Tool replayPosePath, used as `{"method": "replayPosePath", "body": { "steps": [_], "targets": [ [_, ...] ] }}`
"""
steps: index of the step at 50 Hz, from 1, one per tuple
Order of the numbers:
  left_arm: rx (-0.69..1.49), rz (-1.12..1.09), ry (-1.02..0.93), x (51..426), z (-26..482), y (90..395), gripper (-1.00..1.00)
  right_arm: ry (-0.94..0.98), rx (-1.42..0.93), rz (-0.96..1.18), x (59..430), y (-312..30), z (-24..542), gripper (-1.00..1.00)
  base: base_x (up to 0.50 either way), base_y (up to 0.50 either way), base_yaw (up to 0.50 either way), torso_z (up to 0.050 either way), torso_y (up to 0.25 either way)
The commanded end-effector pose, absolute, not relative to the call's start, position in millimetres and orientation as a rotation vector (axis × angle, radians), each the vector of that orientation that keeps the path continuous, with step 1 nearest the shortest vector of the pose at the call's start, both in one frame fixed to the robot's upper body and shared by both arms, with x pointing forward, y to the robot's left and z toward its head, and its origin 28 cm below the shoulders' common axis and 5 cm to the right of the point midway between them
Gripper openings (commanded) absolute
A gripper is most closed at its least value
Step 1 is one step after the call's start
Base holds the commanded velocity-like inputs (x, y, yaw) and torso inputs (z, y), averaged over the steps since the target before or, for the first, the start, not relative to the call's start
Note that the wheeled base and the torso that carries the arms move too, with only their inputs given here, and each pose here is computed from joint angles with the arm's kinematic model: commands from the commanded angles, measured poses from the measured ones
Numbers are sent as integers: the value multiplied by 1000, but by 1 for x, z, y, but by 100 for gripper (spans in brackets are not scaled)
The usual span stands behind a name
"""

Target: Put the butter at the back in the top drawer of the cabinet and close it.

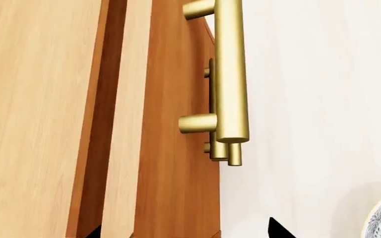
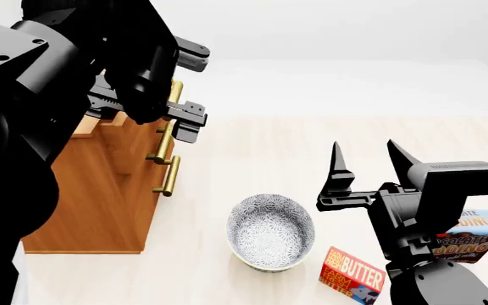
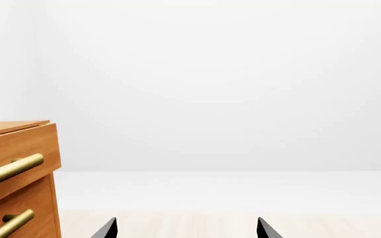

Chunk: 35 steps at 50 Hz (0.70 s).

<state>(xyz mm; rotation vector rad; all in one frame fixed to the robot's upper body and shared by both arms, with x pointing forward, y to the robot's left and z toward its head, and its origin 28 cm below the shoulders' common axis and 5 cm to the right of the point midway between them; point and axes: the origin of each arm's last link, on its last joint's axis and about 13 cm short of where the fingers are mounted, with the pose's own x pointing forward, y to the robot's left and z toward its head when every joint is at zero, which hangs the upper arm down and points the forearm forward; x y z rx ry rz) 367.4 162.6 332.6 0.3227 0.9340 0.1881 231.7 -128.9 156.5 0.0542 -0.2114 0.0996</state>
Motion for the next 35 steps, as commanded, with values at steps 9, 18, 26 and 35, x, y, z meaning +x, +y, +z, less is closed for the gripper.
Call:
{"method": "replayPosePath", "body": {
  "steps": [9,18,26,35],
  "targets": [
    [272,126,988,367,327,165,100,-209,57,98,232,-130,155,100,0,0,0,0,0],
    [245,43,980,364,335,158,100,-207,56,98,232,-130,155,100,0,0,0,0,0],
    [271,21,962,360,339,149,100,-207,58,97,232,-131,155,100,0,0,0,0,0],
    [313,25,944,355,342,138,100,-207,66,92,233,-134,155,100,0,0,0,0,0]
  ]
}}
